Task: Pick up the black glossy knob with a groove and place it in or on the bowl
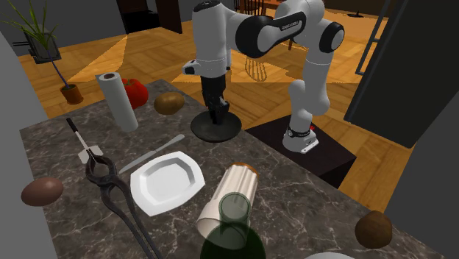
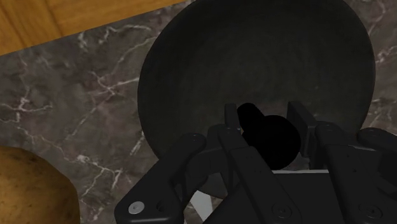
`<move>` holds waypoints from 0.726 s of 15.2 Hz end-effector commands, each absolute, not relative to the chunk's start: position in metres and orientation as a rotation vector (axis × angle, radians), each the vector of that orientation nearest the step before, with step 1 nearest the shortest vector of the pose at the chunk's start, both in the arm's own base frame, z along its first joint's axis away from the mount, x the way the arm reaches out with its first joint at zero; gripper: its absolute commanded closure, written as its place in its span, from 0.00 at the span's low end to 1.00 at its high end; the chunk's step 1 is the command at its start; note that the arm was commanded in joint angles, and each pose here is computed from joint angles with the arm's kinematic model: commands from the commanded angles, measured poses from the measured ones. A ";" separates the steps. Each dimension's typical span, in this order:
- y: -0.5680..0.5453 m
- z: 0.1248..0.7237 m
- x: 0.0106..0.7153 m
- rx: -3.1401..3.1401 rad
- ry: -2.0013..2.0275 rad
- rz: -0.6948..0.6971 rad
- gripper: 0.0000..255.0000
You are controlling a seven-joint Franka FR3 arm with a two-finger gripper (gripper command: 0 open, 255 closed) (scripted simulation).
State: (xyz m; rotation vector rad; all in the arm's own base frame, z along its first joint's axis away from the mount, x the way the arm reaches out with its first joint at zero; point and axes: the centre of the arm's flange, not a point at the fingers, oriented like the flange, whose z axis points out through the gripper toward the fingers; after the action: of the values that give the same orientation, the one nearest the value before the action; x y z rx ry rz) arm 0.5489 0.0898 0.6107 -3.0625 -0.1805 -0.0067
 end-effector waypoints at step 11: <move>0.086 0.661 0.549 -3.063 -0.181 -0.007 0.00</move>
State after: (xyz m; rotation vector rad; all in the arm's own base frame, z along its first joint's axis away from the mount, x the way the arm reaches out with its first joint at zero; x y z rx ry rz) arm 0.5502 0.0854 0.6541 -3.0626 -0.1805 -0.0082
